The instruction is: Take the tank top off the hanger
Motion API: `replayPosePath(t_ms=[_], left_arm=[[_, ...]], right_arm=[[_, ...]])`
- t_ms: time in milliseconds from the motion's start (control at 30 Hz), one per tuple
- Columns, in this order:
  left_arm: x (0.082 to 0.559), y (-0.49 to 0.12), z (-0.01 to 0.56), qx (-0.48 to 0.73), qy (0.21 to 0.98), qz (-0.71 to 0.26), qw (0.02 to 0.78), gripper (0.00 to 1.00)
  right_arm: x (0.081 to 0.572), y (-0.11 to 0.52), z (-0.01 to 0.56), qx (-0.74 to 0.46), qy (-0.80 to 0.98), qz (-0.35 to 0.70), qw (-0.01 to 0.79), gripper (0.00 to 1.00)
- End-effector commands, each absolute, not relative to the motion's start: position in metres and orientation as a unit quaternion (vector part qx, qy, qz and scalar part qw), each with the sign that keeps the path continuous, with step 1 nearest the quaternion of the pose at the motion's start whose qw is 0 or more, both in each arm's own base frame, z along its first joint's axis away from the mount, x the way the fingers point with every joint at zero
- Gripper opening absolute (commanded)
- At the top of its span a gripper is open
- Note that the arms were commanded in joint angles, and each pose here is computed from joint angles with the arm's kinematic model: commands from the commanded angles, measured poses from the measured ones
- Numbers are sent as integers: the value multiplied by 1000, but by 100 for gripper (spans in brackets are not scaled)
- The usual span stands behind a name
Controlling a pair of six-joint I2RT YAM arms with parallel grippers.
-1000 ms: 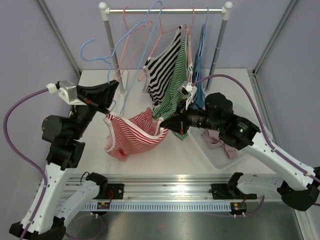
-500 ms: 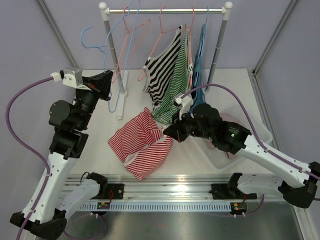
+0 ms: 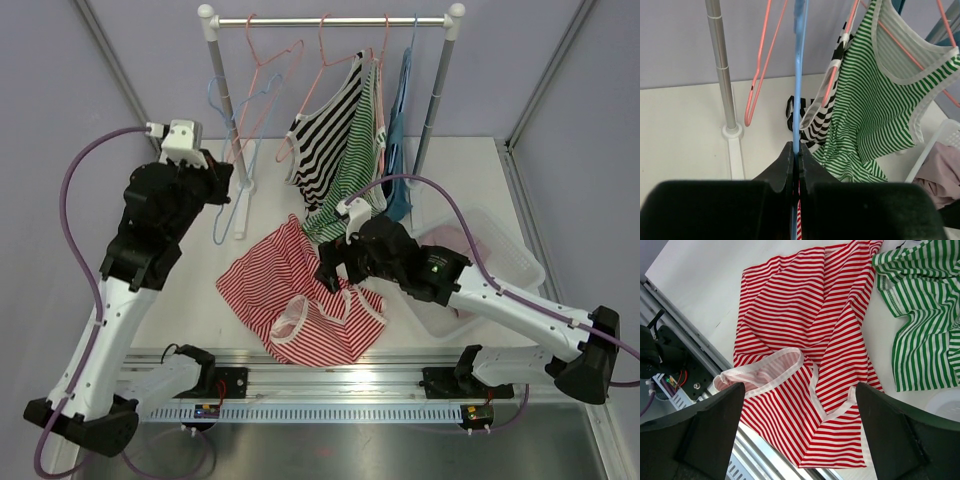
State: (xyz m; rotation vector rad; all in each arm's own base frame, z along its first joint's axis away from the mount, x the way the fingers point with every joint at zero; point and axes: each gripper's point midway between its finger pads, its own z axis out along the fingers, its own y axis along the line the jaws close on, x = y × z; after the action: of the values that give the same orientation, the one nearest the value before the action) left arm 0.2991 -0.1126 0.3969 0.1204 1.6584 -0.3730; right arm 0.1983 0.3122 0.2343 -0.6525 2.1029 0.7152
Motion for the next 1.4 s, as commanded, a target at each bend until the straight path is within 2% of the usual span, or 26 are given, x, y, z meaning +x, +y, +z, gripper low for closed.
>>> replayPosePath(t_ms=[0, 33, 233, 267, 333, 367, 433, 500, 733, 900, 967, 1033, 1133, 1200, 1233, 1367], left_arm=[[326, -116, 407, 63, 757, -132, 637, 0], [329, -118, 429, 68, 747, -135, 648, 0], [383, -129, 429, 68, 772, -102, 624, 0], [386, -130, 453, 69, 758, -104, 640, 0], [408, -139, 441, 77, 775, -97, 620, 0], [413, -141, 463, 78, 761, -100, 637, 0], [436, -148, 452, 80, 773, -91, 622, 0], [443, -146, 473, 78, 763, -83, 636, 0], [487, -155, 453, 81, 774, -54, 626, 0], [493, -159, 440, 87, 780, -55, 617, 14], [493, -158, 441, 86, 781, -55, 616, 16], [491, -159, 445, 88, 778, -59, 619, 26], [476, -156, 463, 85, 769, -71, 630, 55], [466, -154, 472, 82, 763, -80, 636, 63], [458, -152, 479, 81, 760, -84, 639, 97], [410, -134, 525, 61, 728, -101, 675, 99]], right_arm=[[205, 309, 256, -230, 817, 289, 443, 99], [205, 309, 258, -229, 816, 291, 443, 99], [200, 301, 262, -227, 811, 296, 451, 100], [200, 299, 265, -225, 809, 298, 454, 100], [198, 298, 266, -227, 808, 298, 455, 100], [198, 296, 268, -226, 807, 300, 456, 100], [196, 294, 269, -227, 805, 300, 459, 99], [195, 292, 270, -227, 804, 301, 460, 100], [194, 293, 270, -236, 800, 305, 460, 100], [204, 303, 253, -252, 809, 278, 452, 99], [208, 312, 242, -260, 816, 271, 438, 100], [210, 320, 237, -264, 817, 275, 433, 100], [219, 336, 214, -275, 826, 259, 418, 99], [230, 340, 206, -276, 832, 240, 418, 100], [233, 345, 188, -281, 843, 223, 401, 100], [239, 363, 162, -287, 856, 212, 373, 99]])
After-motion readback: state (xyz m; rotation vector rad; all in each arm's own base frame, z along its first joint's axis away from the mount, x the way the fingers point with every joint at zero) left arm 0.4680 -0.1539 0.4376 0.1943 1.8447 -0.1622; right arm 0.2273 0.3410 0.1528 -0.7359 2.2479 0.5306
